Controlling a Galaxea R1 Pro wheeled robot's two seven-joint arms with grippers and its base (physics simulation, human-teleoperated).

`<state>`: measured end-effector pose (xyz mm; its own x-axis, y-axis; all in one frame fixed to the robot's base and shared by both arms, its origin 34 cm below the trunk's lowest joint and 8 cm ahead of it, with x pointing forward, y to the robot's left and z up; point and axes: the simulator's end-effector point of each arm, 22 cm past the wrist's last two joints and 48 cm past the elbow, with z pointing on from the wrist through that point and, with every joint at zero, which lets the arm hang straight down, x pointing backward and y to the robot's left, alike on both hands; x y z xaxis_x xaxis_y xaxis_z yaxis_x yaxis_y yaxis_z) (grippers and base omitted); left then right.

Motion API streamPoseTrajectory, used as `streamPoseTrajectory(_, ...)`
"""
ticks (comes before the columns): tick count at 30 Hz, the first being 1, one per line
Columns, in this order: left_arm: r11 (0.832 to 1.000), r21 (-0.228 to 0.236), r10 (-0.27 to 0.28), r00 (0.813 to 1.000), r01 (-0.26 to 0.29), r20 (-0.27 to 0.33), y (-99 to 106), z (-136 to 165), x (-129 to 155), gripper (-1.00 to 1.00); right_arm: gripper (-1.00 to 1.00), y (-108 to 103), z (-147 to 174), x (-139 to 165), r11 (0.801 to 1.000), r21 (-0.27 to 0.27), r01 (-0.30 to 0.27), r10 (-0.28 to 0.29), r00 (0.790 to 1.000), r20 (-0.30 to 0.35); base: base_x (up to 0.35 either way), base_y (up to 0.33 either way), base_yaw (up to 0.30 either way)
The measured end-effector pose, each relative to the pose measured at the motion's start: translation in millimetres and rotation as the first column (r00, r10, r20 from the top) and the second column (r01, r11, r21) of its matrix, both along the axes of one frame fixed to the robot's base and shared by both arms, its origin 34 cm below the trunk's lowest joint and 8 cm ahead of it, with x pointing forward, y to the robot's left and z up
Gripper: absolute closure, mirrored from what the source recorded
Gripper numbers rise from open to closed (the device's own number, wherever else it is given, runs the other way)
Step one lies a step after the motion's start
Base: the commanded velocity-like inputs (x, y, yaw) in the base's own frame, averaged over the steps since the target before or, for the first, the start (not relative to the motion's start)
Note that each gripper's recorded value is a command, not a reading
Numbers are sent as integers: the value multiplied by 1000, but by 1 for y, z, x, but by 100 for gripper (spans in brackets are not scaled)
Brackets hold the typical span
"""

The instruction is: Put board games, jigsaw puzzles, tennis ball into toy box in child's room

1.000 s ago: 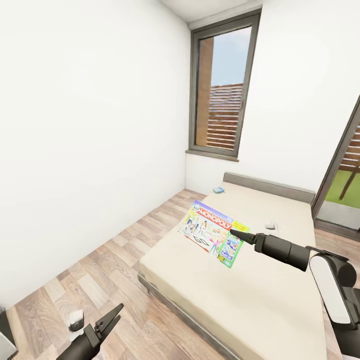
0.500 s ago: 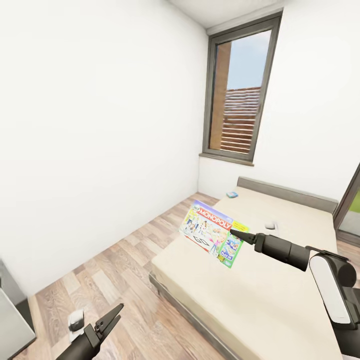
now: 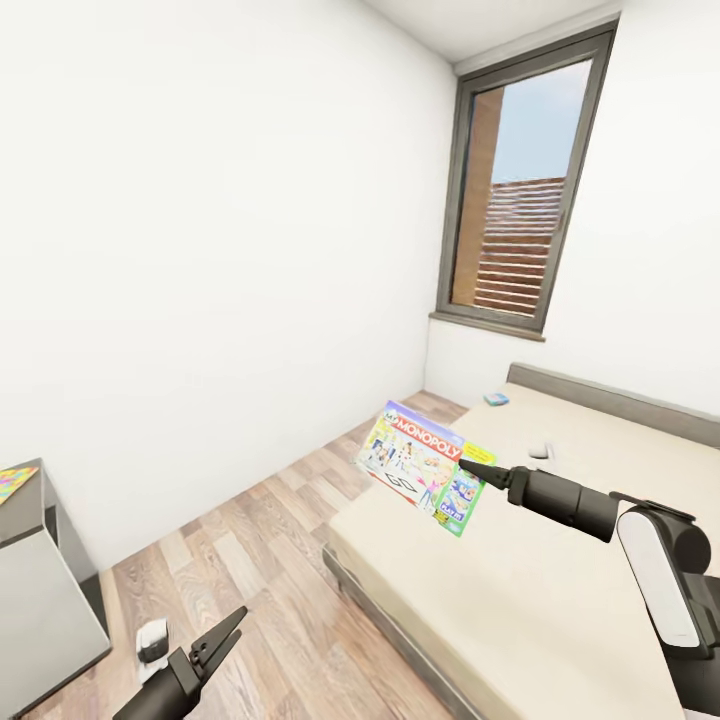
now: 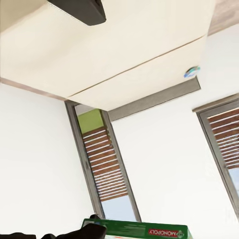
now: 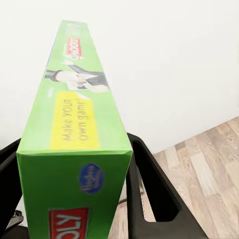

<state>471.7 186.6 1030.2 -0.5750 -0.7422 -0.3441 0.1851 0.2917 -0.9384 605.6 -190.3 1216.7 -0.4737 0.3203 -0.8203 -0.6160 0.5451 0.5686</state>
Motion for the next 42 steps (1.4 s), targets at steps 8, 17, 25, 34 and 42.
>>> streamPoseTrajectory(8,1000,1,0,1000,0,1,0,0,0,-100,100,0,0,0,1000,-2,1,-1,1000,1,0,0,272)
streamPoseTrajectory(17,1000,2,0,1000,0,2,0,0,0,-100,100,-1,0,0,1000,-3,3,-3,1000,2,0,0,279)
streamPoseTrajectory(25,1000,3,-1,1000,1,3,0,0,0,-100,100,-1,0,0,1000,-3,4,-4,1000,2,0,0,281)
streamPoseTrajectory(34,1000,3,-1,1000,1,3,-1,0,0,-100,100,-1,0,0,1000,-3,4,-4,1000,2,0,0,281)
streamPoseTrajectory(42,1000,4,-1,1000,1,2,-1,0,0,-100,100,-1,0,0,1000,-3,4,-4,1000,2,0,0,286)
